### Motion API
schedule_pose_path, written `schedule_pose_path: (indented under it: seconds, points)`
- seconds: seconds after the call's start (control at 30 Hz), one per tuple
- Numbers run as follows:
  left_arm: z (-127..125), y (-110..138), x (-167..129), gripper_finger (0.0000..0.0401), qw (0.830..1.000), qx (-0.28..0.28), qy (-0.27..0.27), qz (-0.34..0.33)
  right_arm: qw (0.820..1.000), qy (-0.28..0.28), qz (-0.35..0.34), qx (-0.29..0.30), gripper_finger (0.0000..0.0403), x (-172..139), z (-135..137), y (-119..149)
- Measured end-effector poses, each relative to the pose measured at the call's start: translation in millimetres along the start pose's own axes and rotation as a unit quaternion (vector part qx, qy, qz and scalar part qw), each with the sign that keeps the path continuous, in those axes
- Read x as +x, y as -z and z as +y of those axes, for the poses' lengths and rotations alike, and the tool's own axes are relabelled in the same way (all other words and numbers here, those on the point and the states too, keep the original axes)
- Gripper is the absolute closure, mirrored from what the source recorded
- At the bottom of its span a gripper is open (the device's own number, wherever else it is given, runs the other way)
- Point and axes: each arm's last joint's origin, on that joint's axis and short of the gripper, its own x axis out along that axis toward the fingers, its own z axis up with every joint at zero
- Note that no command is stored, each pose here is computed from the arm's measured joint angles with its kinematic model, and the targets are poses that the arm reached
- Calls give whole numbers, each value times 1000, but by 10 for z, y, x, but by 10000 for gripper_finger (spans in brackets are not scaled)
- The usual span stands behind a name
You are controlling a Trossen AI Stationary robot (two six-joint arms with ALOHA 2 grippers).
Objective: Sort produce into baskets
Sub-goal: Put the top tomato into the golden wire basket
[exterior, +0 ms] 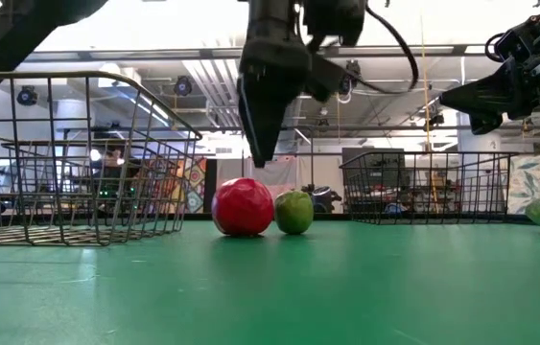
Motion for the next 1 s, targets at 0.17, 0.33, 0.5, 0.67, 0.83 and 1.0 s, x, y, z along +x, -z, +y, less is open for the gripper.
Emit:
schedule_pose_path:
  seconds: [0.17,0.33,0.5,0.67,0.83,1.0]
  points:
    - [-6,15,122,14,1000,2,-3,21,1000,0,0,0,374,0,0,0]
    - [-5,37,252,14,999,3,-5,34,1000,0,0,0,374,0,0,0]
    - [-2,82,432,14,998,3,-8,55,1000,0,0,0,374,0,0,0]
    - [-11,96,544,16,998,7,-8,57,1000,0,0,0,374,0,0,-1]
    - [-19,60,580,32,999,6,-5,36,1000,0,0,0,374,0,0,0]
    - [-18,80,661,61,999,3,-6,39,1000,0,0,0,374,0,0,0]
